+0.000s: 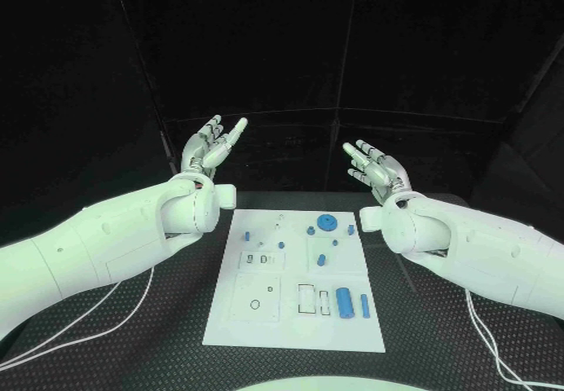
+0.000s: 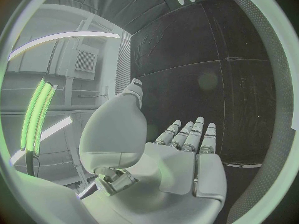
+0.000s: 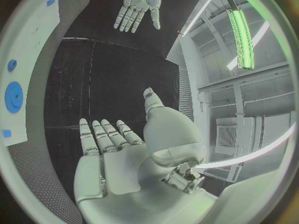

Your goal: Assemble the parts on the task board

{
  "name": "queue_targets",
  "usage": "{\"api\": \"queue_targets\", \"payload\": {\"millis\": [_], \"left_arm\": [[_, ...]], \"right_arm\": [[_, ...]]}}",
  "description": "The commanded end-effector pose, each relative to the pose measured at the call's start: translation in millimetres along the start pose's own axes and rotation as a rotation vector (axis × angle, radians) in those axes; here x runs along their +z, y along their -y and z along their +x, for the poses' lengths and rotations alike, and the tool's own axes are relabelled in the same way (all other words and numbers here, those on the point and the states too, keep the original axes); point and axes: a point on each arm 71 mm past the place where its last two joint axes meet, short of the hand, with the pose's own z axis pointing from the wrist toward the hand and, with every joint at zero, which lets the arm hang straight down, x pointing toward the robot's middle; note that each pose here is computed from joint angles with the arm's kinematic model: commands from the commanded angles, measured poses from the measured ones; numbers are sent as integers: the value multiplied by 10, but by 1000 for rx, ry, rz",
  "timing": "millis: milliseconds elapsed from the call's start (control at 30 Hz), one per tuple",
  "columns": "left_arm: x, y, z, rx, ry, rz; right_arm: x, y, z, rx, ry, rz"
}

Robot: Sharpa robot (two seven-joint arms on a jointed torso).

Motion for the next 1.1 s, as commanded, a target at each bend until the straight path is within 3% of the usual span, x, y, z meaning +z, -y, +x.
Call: {"api": "queue_targets", "payload": {"millis": [33, 300, 333, 633, 833, 1100], "left_arm": [[31, 47, 52, -23, -80, 41], [32, 48, 52, -23, -80, 42], [21, 56, -8, -25, -79, 38], [-56, 119, -106, -42, -116, 41], [-155, 182, -131, -44, -180, 46], [-359, 244, -73, -42, -277, 46]], "right_arm": [[41, 25, 104, -49, -201, 34], [96, 28, 87, -66, -244, 46], [134, -60, 44, -288, -235, -74], [172, -208, 46, -653, -259, -208], [175, -239, 110, -914, -309, -244], [148, -245, 227, -1218, -372, -219]]}}
